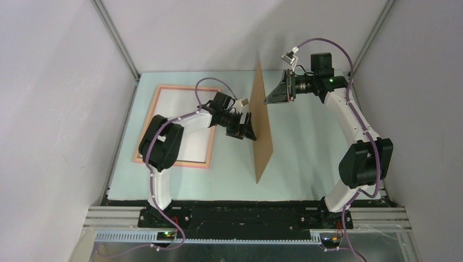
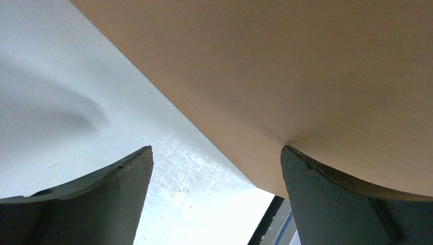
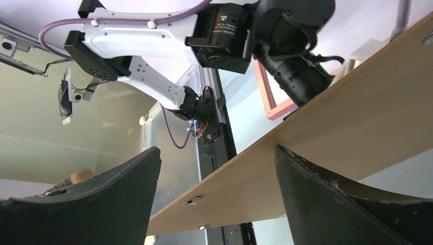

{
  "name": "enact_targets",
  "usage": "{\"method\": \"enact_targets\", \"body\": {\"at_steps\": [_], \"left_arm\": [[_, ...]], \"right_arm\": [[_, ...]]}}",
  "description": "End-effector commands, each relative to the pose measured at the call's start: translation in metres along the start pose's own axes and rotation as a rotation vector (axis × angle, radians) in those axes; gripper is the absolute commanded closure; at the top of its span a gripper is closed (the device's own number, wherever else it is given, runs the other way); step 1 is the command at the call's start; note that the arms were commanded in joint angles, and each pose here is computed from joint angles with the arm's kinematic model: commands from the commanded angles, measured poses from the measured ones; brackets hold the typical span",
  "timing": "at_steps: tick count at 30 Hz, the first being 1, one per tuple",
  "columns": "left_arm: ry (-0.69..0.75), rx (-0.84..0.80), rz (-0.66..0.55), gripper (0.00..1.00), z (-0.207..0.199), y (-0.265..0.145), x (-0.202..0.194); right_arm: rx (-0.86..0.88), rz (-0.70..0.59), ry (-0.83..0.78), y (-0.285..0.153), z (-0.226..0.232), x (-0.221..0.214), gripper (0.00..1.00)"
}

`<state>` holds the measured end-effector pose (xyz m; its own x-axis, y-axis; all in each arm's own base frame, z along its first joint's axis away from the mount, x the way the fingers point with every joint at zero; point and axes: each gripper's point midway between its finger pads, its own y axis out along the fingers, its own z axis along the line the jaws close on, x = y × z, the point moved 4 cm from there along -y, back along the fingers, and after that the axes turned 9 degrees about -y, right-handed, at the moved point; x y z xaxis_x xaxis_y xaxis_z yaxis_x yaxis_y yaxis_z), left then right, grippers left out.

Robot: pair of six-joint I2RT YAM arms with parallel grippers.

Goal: Put the photo into the frame
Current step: Turn over the photo frame item at the center of the board.

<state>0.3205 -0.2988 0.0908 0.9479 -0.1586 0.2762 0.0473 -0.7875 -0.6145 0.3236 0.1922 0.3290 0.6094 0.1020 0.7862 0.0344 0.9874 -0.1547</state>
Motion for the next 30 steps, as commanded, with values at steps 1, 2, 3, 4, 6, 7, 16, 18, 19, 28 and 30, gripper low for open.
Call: {"method": "enact_targets", "body": {"at_steps": [1, 2, 3, 4, 6, 7, 16, 18, 19, 28, 30], "left_arm": [[0.076, -0.066, -0.134, 0.00, -0.033, -0.043, 0.024], [0.078, -0.065, -0.147, 0.00, -0.033, -0.048, 0.025], [0.080, -0.063, -0.173, 0.00, -0.033, -0.059, 0.029], [0.082, -0.061, -0.187, 0.00, -0.033, -0.065, 0.030], [0.095, -0.065, -0.228, 0.00, -0.036, -0.082, 0.035], [0.103, -0.070, -0.255, 0.00, -0.041, -0.093, 0.039], [0.122, -0.107, -0.474, 0.00, -0.102, -0.169, 0.067], [0.102, -0.118, -0.506, 0.00, -0.114, -0.178, 0.074], [0.093, -0.123, -0.516, 0.00, -0.118, -0.181, 0.077], [-0.102, -0.211, -0.555, 0.00, -0.149, -0.195, 0.102], [-0.127, -0.221, -0.548, 0.00, -0.152, -0.194, 0.101]], "right_arm": [[0.015, -0.014, -0.058, 0.001, 0.016, 0.015, 0.14], [0.014, -0.013, -0.060, 0.002, 0.016, 0.015, 0.14], [0.013, -0.012, -0.058, 0.003, 0.016, 0.015, 0.14], [0.014, -0.010, -0.056, 0.004, 0.016, 0.014, 0.14], [0.015, -0.003, -0.048, 0.006, 0.016, 0.012, 0.14], [0.017, -0.001, -0.050, 0.007, 0.016, 0.012, 0.13], [0.011, 0.013, -0.049, 0.011, 0.013, 0.008, 0.13], [0.013, 0.018, -0.051, 0.013, 0.014, 0.007, 0.13], [0.017, 0.021, -0.052, 0.014, 0.014, 0.007, 0.13], [0.036, 0.044, -0.064, 0.027, 0.016, 0.004, 0.12], [0.041, 0.051, -0.067, 0.031, 0.017, 0.003, 0.12]]}}
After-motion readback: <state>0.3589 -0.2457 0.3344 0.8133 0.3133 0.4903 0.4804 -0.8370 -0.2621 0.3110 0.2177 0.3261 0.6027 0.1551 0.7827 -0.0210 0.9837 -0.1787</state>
